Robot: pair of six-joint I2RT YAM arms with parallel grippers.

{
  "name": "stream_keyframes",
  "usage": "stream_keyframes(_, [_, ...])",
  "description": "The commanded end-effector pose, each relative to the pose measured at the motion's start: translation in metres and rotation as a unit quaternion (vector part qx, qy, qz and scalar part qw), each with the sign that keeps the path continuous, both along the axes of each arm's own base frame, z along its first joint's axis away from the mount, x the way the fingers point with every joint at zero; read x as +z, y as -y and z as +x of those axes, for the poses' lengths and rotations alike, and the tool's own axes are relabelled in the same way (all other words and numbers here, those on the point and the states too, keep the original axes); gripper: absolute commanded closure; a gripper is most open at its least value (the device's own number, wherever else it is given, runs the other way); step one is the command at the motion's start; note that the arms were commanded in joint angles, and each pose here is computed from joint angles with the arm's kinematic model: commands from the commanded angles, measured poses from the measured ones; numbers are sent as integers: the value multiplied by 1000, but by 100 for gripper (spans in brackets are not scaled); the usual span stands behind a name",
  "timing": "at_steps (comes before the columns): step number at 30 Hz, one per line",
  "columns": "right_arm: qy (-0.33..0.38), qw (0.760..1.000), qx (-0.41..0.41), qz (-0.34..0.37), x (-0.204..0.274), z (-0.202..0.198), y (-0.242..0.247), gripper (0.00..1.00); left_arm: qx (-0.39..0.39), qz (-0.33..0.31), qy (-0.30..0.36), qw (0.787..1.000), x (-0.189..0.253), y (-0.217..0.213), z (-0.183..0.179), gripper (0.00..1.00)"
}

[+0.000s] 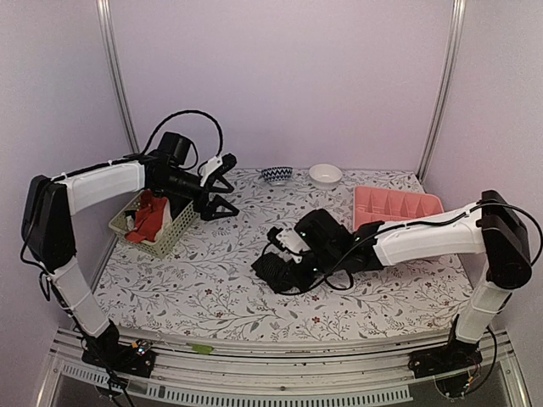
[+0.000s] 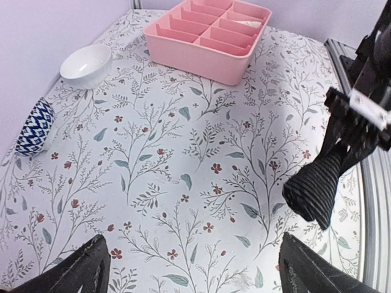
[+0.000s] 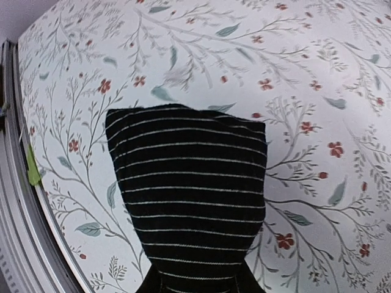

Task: Roll the underwear
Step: Pick up the underwear from the center of the board, then move the storage box to the corner of the board.

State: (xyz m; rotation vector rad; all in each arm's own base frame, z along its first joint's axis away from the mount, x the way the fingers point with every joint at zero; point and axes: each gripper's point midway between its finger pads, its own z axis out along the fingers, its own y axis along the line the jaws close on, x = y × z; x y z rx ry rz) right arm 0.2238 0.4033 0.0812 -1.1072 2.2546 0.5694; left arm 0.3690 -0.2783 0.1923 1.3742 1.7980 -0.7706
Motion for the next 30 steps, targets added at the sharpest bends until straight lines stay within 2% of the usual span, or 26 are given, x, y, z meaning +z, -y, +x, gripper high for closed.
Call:
stream_keyframes(1, [-15, 993, -100, 55, 45, 32, 30, 100, 33, -1, 25, 999, 10, -2, 17, 4])
stream_keyframes(6, [-10, 975, -212, 70, 77, 68, 86, 100, 50, -16, 0, 999, 16, 0, 21, 4])
stream_keyframes(11, [-2, 942, -332, 52, 95, 93, 164, 100, 75, -41, -27, 996, 19, 3, 26, 4])
stream_keyframes(15, [15, 903, -428, 28, 106, 104, 236, 100, 84, -53, -51, 994, 11, 5, 25, 4])
stream_keyframes(19, [21, 853, -521, -8, 113, 105, 309, 100, 85, -52, -59, 993, 5, 5, 22, 4])
stream_keyframes(24, [16, 809, -582, -83, 102, 91, 367, 100, 100, -40, -66, 992, -6, 1, 25, 4])
stream_keyframes(30, [12, 776, -605, -176, 85, 90, 398, 100, 118, -19, -91, 989, -21, -1, 31, 4])
